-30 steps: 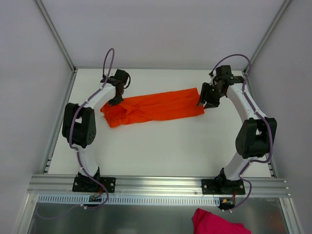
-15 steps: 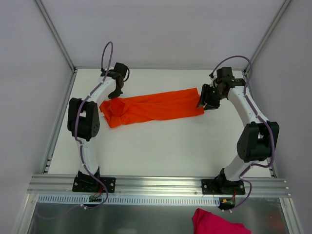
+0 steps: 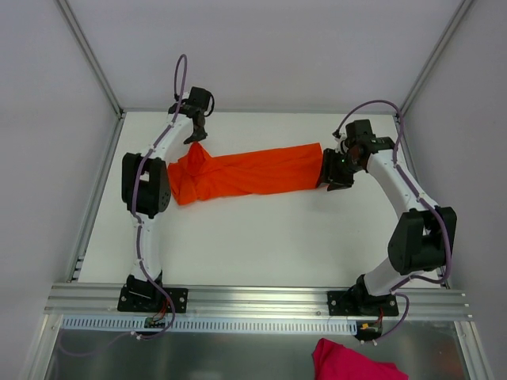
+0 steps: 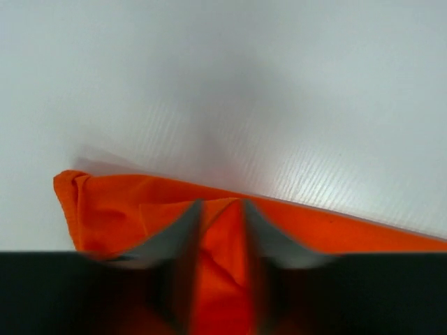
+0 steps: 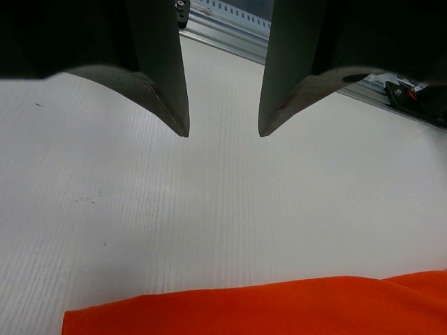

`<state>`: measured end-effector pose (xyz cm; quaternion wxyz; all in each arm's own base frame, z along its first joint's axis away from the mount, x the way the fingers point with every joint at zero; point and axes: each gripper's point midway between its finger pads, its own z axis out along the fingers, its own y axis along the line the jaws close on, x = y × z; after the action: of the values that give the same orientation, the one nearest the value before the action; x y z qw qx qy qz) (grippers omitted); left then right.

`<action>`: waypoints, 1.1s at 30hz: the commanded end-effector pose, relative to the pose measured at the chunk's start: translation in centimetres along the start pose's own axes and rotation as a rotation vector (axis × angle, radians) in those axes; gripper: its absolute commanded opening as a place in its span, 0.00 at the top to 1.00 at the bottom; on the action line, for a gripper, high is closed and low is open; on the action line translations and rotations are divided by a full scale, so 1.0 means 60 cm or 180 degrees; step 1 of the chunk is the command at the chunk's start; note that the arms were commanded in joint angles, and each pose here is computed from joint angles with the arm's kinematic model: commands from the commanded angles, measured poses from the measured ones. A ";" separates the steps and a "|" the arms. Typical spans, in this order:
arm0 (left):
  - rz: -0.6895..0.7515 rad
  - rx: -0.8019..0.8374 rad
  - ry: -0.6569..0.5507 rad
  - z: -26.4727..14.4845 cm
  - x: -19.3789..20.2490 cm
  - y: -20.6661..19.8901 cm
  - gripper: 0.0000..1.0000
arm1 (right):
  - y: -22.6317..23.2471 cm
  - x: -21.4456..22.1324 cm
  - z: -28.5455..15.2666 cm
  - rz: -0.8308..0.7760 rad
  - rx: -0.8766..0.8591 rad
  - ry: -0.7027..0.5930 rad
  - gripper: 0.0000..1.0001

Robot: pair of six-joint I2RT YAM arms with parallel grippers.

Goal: Fold and stack the t-shirts
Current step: Fold the other side of the tshirt into a rectangle

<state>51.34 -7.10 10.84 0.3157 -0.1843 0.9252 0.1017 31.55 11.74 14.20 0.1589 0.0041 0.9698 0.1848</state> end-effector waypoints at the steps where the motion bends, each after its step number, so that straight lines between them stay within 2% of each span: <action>1: 0.0005 0.0086 -0.0024 0.004 -0.019 -0.010 0.53 | 0.008 0.012 -0.031 -0.0133 -0.0008 -0.0077 0.52; 2: 0.0013 0.0067 0.0011 0.007 -0.011 -0.008 0.30 | 0.008 0.011 -0.034 -0.0143 0.0000 -0.0094 0.52; 3: 0.0020 0.0062 0.0039 0.009 -0.005 -0.007 0.03 | 0.007 0.010 -0.036 -0.0156 0.0007 -0.0105 0.52; 4: 0.0033 0.0046 0.0063 0.010 -0.001 -0.003 0.01 | 0.008 0.010 -0.037 -0.0152 0.0002 -0.0109 0.52; 8: 0.0096 -0.0089 0.0239 0.000 0.028 0.020 0.01 | 0.014 0.009 -0.037 -0.0146 -0.0045 -0.0106 0.52; 9: 0.0003 -0.0101 0.0256 -0.016 0.027 0.027 0.01 | 0.015 0.009 -0.036 -0.0149 -0.0050 -0.0099 0.52; 11: 0.0024 -0.0238 0.0446 -0.033 0.067 0.051 0.01 | 0.018 0.003 -0.036 -0.0157 -0.0068 -0.0122 0.52; 12: -0.0106 -0.0228 0.0377 -0.061 0.061 0.061 0.01 | 0.019 0.002 -0.036 -0.0154 -0.0072 -0.0129 0.52; 13: -0.0063 -0.0316 0.0555 -0.060 0.108 0.080 0.01 | 0.020 0.000 -0.035 -0.0149 -0.0080 -0.0141 0.52; 15: -0.0255 -0.0162 0.0605 -0.091 0.128 0.086 0.01 | 0.023 0.000 -0.031 -0.0159 -0.0097 -0.0123 0.52; 16: -0.0198 -0.0229 0.0791 -0.088 0.175 0.100 0.01 | 0.025 -0.001 -0.030 -0.0166 -0.0103 -0.0129 0.52; 20: -0.0221 -0.0252 0.0945 -0.115 0.247 0.123 0.01 | 0.030 -0.003 -0.022 -0.0165 -0.0150 -0.0112 0.52; 26: -0.0160 0.0127 0.0819 -0.162 0.260 0.098 0.01 | 0.046 -0.006 -0.014 -0.0235 -0.0202 -0.0066 0.53; 33: -0.0066 0.0002 0.0754 -0.152 0.270 0.104 0.04 | 0.057 -0.007 -0.017 -0.0308 -0.0229 -0.0083 0.52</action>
<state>31.79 -9.12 8.40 0.1924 -0.1955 0.9592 0.0683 30.60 13.74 14.58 0.1525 -0.0315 0.9679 0.1974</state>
